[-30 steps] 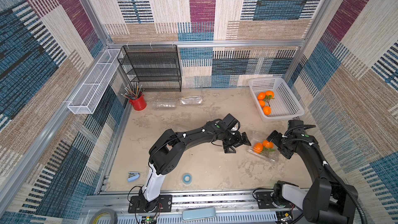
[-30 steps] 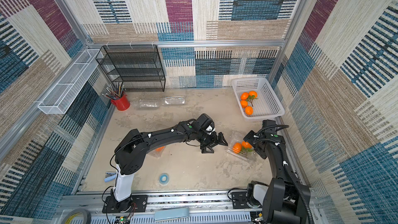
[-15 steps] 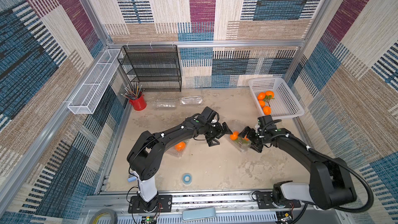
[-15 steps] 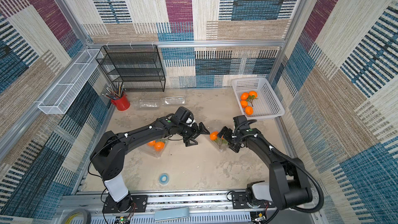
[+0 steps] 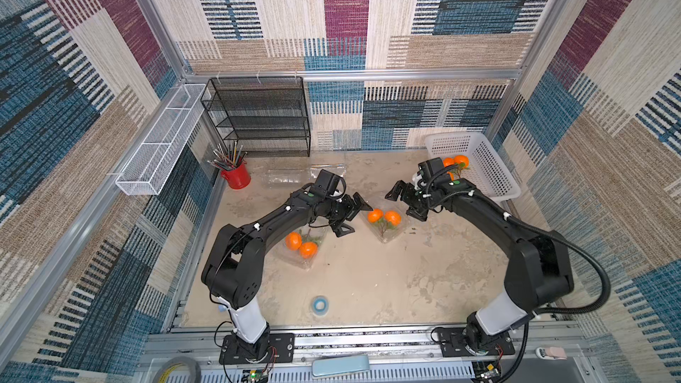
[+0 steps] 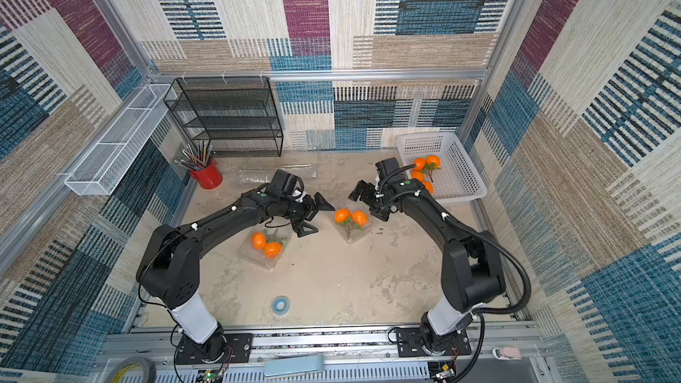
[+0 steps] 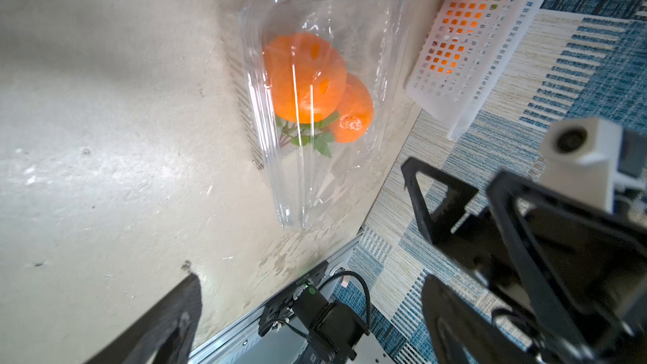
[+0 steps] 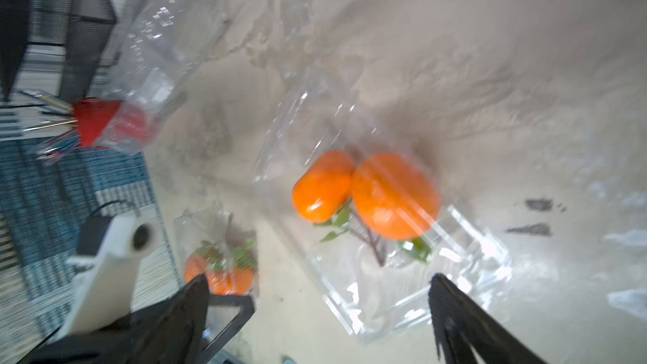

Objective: Take oranges out of containers
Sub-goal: Move the packing box to the center of the board, then adjust the packing box at the center of the board.

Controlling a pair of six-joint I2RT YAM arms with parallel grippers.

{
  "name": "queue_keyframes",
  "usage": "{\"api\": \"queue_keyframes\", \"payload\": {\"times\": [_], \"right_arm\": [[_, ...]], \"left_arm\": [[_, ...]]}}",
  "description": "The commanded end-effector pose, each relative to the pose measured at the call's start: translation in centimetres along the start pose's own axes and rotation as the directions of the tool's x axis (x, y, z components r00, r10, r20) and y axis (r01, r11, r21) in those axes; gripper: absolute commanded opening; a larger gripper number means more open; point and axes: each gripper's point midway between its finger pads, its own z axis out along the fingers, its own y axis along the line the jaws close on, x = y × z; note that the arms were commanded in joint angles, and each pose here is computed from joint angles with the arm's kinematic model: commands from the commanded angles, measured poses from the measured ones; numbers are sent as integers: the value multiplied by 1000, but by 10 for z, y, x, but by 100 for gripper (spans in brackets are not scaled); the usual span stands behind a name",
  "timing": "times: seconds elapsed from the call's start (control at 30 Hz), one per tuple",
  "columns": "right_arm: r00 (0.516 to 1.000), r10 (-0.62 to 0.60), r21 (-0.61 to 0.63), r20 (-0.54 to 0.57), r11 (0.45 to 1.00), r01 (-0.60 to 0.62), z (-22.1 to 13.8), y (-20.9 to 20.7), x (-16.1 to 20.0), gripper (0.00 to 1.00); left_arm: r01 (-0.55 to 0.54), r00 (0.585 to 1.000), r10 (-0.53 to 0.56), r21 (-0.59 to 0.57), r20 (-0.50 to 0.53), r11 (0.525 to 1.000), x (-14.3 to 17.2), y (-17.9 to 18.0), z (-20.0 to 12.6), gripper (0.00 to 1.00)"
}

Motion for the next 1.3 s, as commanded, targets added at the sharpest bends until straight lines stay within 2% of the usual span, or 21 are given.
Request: {"api": "queue_keyframes", "payload": {"times": [0.0,0.17,0.27,0.33,0.5,0.67,0.73,0.83,0.97,1.07,1.17,1.27], "right_arm": [[992,-123,131,-30,983,126,15,-23,-10,98],[981,-188,110,-49,975,192,34,-25,-25,98],[972,-224,45,-74,973,228,42,-20,-16,98],[975,-198,6,-105,980,200,44,-20,-4,98],[984,-147,-133,-96,982,133,27,4,17,98],[983,-131,-191,-129,976,105,23,21,35,98],[978,-145,-201,-148,973,114,18,22,43,98],[978,-156,-140,-142,981,136,8,8,45,98],[989,-129,-128,-70,985,119,-19,-5,24,98],[994,-110,-93,-10,990,108,-30,-21,-7,98],[991,-131,-40,23,990,132,-26,-23,-40,98],[985,-161,-50,58,985,164,-13,-7,-75,98]], "left_arm": [[-19,999,19,16,-47,1000,3,-2,5,99],[58,998,-59,13,13,998,-13,2,15,99],[64,997,-65,20,47,998,-27,-5,21,99],[70,997,-69,-2,46,998,-34,-7,28,99],[119,992,-119,16,38,993,-49,-10,50,99],[79,997,-79,10,9,997,-65,-27,67,99],[60,998,-60,6,0,998,-73,-36,74,99],[51,999,-51,24,-8,998,-82,-51,83,100],[31,1000,-31,-1,-1,1000,-81,-52,74,99],[-7,1000,7,-39,10,999,-73,-45,57,100],[-30,999,32,-65,27,997,-63,-36,36,99],[-25,999,27,-64,26,998,-50,-27,21,99]]}}
